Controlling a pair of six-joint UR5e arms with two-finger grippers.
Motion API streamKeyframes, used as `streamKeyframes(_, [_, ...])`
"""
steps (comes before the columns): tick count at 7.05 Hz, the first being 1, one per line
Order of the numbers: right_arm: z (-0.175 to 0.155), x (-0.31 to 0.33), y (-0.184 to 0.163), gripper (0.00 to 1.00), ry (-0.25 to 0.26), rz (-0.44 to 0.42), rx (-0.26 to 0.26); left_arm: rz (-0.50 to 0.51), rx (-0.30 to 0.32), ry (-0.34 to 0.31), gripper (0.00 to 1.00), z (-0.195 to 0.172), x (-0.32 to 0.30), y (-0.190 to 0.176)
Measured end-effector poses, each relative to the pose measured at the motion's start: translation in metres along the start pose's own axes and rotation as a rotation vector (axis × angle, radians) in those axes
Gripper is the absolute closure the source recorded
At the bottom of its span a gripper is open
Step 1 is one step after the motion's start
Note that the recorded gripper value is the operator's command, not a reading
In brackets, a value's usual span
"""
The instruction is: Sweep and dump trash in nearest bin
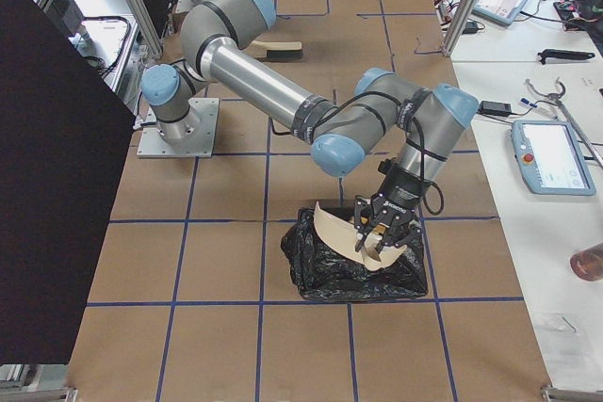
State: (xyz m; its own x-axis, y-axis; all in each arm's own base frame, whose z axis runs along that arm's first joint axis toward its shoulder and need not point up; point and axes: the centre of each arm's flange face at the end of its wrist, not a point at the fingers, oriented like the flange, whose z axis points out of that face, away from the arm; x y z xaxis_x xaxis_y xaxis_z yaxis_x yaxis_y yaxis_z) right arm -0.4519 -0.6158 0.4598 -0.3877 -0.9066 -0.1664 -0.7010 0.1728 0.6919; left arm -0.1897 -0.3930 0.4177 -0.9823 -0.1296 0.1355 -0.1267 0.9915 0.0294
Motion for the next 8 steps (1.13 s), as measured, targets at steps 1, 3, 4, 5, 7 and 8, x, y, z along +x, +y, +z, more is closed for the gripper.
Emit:
streamKeyframes(1, [0.003, -0.007, -0.002, 0.66, 0.003, 0.009, -0.005, 0.001, 0.000, 0.000, 0.00, 0.000, 0.000, 0.000])
streamKeyframes(3, [-0.005, -0.032, -0.002, 0.66, 0.006, 0.015, -0.006, 0.002, 0.000, 0.000, 0.00, 0.000, 0.000, 0.001])
streamKeyframes(4, [-0.010, -0.040, -0.001, 0.66, 0.011, 0.014, -0.003, 0.002, 0.002, 0.000, 0.00, -0.001, 0.000, 0.001])
streamKeyframes(5, [-0.019, -0.049, 0.003, 0.67, 0.020, 0.010, 0.007, 0.002, 0.003, 0.001, 0.00, -0.001, 0.000, 0.001])
streamKeyframes(7, [-0.054, -0.087, 0.014, 0.68, 0.059, 0.007, 0.082, 0.002, 0.003, 0.001, 0.00, -0.001, 0.000, 0.001])
streamKeyframes(8, [-0.072, -0.111, 0.013, 0.69, 0.090, 0.024, 0.139, 0.002, 0.003, 0.001, 0.00, -0.002, 0.000, 0.001])
